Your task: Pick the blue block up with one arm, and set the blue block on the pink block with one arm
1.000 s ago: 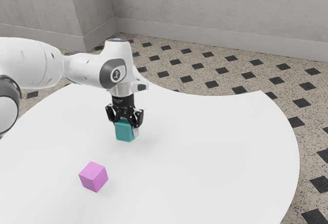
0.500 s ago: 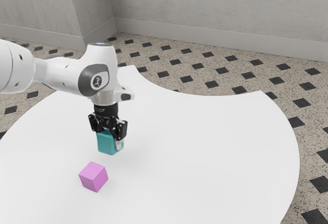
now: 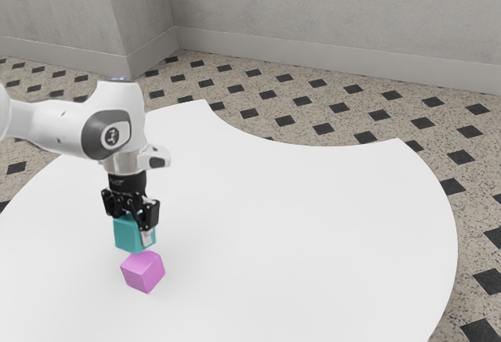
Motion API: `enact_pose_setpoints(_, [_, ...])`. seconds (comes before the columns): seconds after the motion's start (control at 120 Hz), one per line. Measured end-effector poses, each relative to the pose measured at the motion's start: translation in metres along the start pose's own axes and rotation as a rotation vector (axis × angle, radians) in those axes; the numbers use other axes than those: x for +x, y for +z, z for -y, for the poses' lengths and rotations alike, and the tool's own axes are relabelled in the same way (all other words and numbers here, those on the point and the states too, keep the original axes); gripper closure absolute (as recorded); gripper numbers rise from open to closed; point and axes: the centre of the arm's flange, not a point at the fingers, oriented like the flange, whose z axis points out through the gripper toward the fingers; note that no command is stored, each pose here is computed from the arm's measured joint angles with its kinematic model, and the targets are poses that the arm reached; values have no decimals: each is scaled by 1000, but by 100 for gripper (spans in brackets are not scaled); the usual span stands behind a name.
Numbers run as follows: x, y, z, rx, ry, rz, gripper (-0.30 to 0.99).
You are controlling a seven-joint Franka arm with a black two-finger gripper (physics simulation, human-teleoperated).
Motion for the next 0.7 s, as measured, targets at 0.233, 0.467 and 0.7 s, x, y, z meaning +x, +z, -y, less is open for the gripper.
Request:
enact_pose_setpoints(0.233, [-5,6,5,-4,9,13,30])
enact_pose_setpoints(0.467, [-7,13,0,-2,29,27,30])
enact_pose_setpoints(0.7, [-8,18,-13,9,62,38,25])
